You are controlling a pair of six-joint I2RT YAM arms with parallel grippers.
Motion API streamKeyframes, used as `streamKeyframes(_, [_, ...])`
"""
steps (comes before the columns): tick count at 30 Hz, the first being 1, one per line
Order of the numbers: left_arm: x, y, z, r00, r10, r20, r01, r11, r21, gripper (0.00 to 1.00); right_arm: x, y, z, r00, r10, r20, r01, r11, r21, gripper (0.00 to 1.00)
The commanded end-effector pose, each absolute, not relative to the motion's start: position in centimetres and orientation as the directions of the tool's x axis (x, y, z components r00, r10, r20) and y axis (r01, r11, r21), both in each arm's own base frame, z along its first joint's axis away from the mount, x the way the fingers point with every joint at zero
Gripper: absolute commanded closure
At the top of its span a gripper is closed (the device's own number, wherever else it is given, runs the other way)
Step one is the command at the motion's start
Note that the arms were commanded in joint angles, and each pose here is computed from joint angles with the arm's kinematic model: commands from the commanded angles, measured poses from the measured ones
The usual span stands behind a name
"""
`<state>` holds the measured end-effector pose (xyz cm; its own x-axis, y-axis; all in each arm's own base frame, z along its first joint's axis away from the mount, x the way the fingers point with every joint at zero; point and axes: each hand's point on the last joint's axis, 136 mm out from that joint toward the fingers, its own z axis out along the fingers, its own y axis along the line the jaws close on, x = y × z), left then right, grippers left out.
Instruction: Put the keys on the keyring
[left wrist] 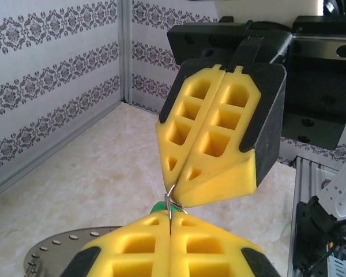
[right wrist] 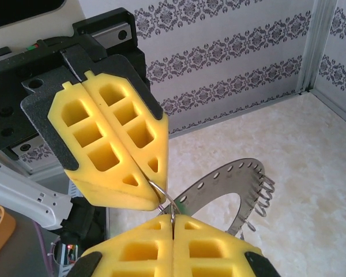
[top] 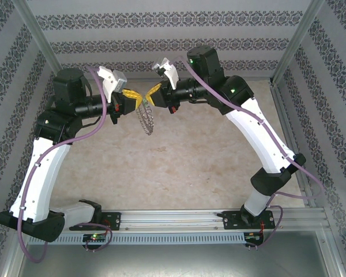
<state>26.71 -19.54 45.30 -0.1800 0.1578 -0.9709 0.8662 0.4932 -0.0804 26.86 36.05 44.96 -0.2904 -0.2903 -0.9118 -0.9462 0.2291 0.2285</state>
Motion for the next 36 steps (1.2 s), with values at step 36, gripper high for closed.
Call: streamKeyframes(36, [26.6,-19.2,46.8,-0.084,0.161,-0.983,0.865,0.501,0.008,1.00,30.5,35.3,42.6,-0.504,-0.297,-0.811,-0.857,0.288,0.428,1.00])
